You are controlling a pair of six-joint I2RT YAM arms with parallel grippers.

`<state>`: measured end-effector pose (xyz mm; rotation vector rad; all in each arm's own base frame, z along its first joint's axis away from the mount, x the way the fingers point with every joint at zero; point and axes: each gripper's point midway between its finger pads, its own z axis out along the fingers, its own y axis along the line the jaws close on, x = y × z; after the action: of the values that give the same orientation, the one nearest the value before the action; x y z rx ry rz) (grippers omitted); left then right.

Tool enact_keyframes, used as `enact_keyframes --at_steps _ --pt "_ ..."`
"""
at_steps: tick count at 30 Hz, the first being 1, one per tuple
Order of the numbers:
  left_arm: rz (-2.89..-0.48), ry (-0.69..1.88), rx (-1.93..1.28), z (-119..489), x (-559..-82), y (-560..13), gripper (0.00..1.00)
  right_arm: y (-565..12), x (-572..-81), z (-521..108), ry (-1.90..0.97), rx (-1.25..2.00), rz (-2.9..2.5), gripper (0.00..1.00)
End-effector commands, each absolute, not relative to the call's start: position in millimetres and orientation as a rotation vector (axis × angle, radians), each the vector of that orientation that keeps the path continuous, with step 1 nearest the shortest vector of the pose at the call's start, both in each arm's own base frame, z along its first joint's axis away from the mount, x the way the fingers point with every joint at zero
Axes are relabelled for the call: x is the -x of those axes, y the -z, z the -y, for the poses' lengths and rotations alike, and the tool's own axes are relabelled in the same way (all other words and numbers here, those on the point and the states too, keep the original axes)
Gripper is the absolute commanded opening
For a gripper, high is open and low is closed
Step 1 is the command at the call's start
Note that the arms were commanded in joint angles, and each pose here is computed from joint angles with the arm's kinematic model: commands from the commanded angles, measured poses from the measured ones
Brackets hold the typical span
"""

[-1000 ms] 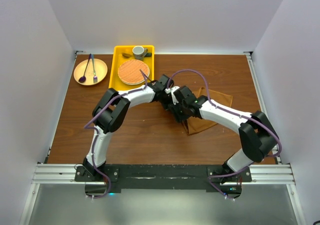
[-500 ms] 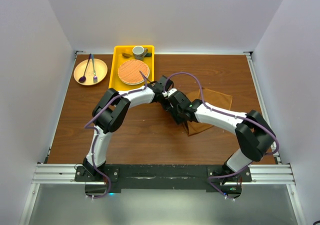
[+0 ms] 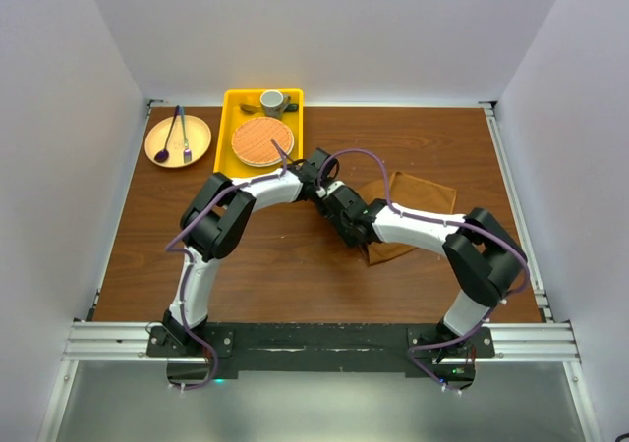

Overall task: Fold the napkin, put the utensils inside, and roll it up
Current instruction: Roll the napkin with the utensil

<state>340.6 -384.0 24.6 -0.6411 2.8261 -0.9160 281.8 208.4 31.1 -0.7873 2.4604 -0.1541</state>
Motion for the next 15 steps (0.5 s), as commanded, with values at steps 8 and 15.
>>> enact_keyframes --at_steps 8,15 --pt "-2.769 1.039 0.612 395.5 -335.8 -61.9 0.00 -29.0 -281.4 -197.6 0.223 0.802 -2.445 0.48" --pt "-2.761 1.056 0.625 394.7 -334.6 -64.2 0.00 -40.0 -288.9 -214.0 0.153 0.814 -2.414 0.50"
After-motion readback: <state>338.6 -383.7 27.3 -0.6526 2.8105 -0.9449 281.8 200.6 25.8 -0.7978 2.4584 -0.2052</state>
